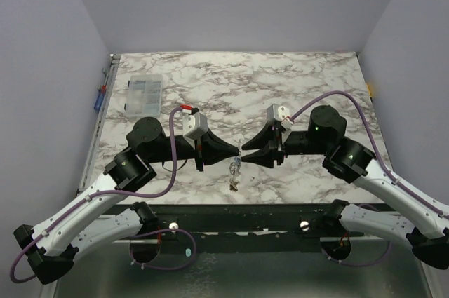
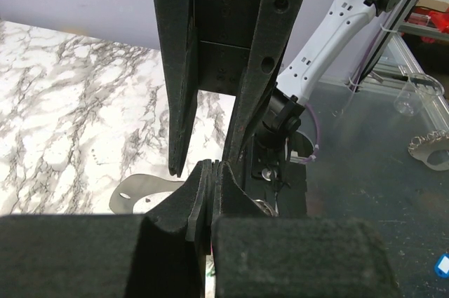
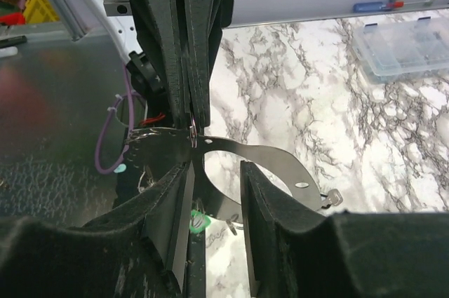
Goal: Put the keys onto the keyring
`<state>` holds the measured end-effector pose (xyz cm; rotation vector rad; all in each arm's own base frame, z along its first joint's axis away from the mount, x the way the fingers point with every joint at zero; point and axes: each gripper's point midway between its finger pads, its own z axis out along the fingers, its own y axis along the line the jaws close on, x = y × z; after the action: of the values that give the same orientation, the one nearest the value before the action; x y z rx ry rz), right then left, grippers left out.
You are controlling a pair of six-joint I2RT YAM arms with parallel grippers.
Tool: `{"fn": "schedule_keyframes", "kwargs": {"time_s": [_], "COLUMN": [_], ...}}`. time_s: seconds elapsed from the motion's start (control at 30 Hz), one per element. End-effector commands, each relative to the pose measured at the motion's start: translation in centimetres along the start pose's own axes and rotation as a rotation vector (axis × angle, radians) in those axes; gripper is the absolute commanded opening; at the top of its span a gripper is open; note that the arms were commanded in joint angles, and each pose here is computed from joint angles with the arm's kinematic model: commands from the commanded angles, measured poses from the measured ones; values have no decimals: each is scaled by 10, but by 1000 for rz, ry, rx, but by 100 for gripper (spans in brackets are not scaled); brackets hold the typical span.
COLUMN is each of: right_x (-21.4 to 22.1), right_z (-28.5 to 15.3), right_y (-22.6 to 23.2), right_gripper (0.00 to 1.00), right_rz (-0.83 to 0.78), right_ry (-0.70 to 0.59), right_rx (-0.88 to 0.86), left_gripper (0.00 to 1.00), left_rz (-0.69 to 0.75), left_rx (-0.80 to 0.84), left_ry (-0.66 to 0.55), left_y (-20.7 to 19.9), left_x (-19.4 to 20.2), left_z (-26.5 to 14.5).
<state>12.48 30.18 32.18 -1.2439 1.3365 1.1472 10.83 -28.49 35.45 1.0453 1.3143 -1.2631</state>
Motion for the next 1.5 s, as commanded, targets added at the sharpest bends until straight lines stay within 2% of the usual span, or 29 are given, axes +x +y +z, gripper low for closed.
{"fn": "schedule_keyframes", "kwargs": {"time_s": [0.0,0.53,0.97,1.47], "right_x": [-9,-10,-13,-5], "right_z": [-4,5,4,8], "right_y": [2,11,15,8], "right_gripper": [39,33,35,25], "right_rz": [-17,49,42,49], "right_ry": [5,56,61,85], "right_rx": [-2,-99,-118,-102], "left_gripper": [0,0,0,0], "left_rz": [41,34,33,29], "left_rx": [40,34,33,42], "left_ry": [-30,-20,-7,-2], "left_y": [-9,-5,-2,-2], "left_x": [-12,-5,0,2], "left_z": [-1,1,3,5]}}
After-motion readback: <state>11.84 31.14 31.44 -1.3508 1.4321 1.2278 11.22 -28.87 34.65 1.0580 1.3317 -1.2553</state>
